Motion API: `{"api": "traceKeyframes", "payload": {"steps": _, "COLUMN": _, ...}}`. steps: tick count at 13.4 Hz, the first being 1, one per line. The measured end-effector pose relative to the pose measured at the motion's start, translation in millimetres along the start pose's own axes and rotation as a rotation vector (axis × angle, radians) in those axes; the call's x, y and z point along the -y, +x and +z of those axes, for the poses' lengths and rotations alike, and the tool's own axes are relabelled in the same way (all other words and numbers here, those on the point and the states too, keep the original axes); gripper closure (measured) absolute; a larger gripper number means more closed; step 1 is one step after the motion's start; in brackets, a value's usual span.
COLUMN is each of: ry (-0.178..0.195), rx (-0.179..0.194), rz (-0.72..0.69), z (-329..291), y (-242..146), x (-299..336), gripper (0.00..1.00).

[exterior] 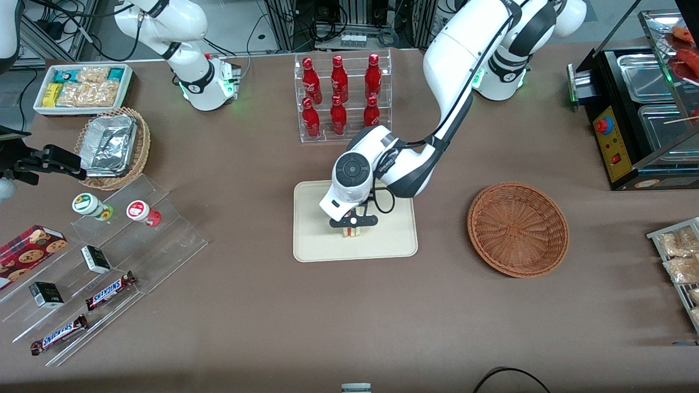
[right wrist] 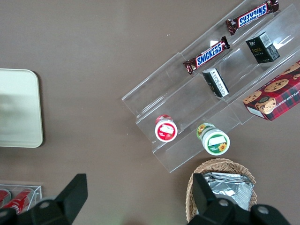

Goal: Place sandwich from basket to tray
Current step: 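Lower the held sandwich onto the middle of the cream tray, then open the left gripper to release the sandwich on the tray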

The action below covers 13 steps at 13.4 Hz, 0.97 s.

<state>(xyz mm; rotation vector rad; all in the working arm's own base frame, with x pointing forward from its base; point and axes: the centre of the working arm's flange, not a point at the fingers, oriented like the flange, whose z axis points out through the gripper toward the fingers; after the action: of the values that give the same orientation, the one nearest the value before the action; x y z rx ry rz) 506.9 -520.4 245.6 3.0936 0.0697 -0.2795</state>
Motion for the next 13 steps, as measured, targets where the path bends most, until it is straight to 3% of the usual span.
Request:
{"api": "traceKeyframes", "payload": {"steps": 2, "ry": 0.003, "rx": -0.003, "rz": 0.001, "z": 5, "y": 1, "x": 0, "gripper": 0.85}}
{"api": "traceKeyframes", "payload": {"steps": 3, "ry": 0.003, "rx": -0.005, "rz": 0.001, "z": 6, "y": 2, "x": 0, "gripper": 0.78}}
{"api": "traceKeyframes", "payload": {"steps": 10, "ry": 0.006, "rx": -0.015, "rz": 0.006, "z": 6, "y": 3, "x": 0, "gripper": 0.05}}
{"api": "traceKeyframes", "payload": {"steps": 11, "ry": 0.002, "rx": -0.019, "rz": 0.006, "z": 3, "y": 4, "x": -1, "gripper": 0.0}}
{"api": "traceKeyframes", "payload": {"steps": 13, "ry": -0.013, "rx": -0.034, "rz": 0.008, "z": -10, "y": 5, "x": -4, "gripper": 0.0}}
